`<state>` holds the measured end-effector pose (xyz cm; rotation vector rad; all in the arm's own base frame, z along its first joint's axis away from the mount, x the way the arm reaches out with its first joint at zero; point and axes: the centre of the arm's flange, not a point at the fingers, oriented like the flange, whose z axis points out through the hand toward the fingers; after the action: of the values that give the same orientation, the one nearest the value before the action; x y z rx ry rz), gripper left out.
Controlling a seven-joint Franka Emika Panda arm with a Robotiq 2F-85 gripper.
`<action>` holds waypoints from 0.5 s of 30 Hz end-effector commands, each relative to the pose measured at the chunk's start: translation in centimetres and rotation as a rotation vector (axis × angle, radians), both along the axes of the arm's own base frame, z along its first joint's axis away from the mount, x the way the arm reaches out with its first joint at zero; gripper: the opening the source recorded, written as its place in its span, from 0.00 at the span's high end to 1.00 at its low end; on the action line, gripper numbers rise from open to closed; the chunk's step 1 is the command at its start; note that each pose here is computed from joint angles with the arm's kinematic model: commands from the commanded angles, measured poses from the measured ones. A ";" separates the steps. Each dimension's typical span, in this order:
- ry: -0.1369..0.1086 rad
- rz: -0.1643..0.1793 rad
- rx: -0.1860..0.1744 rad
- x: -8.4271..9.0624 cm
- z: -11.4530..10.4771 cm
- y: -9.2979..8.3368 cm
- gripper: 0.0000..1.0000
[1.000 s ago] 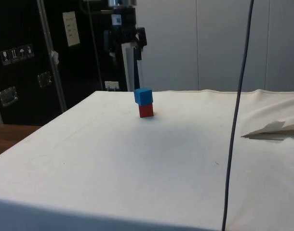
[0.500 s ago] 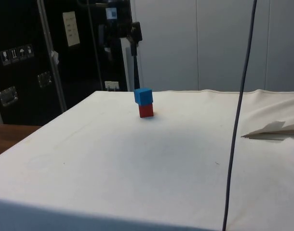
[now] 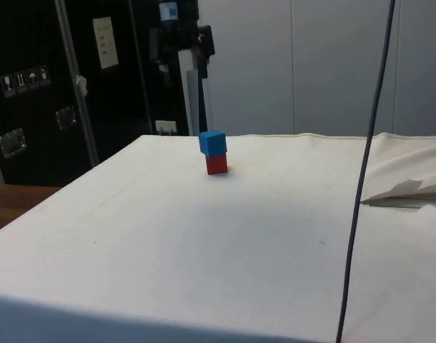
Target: Stack the two cubes.
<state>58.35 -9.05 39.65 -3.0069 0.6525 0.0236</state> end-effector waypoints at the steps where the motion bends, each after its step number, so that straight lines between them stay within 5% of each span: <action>1: 0.002 0.006 -0.002 -0.4 0.1 0.3 0.00; 15: 0.013 0.058 0.003 -2.6 0.0 2.6 0.00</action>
<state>55.88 -6.63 39.60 -3.0188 0.5687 0.0576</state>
